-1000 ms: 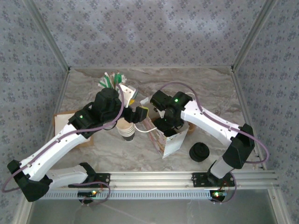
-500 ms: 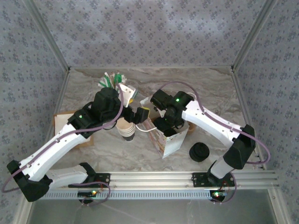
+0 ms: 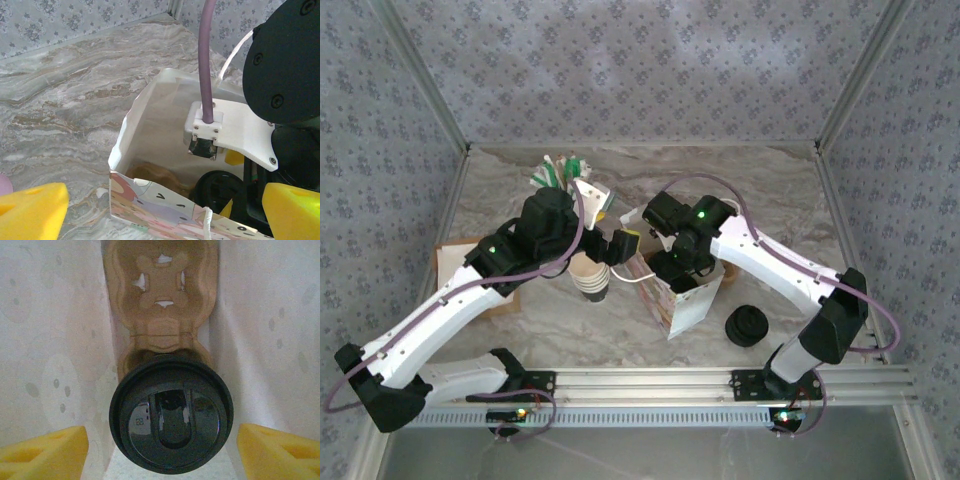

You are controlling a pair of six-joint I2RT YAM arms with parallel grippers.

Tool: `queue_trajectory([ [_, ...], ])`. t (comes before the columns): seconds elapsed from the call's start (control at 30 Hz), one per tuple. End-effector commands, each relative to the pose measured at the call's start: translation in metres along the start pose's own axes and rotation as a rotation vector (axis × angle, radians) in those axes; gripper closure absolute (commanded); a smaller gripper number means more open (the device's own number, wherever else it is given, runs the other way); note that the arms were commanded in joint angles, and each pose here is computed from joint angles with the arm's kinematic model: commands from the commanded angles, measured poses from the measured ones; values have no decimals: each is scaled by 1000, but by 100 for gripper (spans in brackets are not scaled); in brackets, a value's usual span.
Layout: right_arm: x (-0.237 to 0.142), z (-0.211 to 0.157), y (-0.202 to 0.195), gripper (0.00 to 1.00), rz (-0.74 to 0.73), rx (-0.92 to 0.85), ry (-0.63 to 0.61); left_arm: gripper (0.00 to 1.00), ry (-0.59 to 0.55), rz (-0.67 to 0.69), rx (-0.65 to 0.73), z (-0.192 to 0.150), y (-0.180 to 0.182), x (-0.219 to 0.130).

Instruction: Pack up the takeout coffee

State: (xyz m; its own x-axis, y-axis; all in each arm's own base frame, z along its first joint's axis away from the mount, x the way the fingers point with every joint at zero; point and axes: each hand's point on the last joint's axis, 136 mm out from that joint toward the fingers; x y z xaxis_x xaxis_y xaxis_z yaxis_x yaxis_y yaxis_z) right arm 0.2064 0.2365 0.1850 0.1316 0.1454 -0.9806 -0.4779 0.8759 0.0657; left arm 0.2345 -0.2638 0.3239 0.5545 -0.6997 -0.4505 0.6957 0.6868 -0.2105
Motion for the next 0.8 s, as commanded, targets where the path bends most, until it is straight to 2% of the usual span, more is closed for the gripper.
queue_trajectory([
  [0.0,-12,-2,-1,20,-4,7,-23,1,-53,-24,-3,17,-8,-15],
  [0.4,-20,-2,-3,21,3,16,-60,0,-58,-45,-3,19,-12,-17],
  [0.77,-39,0,-2,26,31,19,-143,1,-122,-125,1,30,-27,-31],
])
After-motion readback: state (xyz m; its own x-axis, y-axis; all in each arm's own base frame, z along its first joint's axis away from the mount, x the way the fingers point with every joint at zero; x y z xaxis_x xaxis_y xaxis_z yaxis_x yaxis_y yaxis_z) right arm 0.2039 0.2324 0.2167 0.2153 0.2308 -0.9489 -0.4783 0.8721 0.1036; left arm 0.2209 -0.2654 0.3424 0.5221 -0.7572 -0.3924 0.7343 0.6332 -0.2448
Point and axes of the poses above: each hand's point on the last joint's axis, 136 mm out from that joint toward the fingers, its own x axis out along the fingers, its own y axis along the line the jaws close on, z = x × y, and after that the axes turned 1 degree about x, right-handed
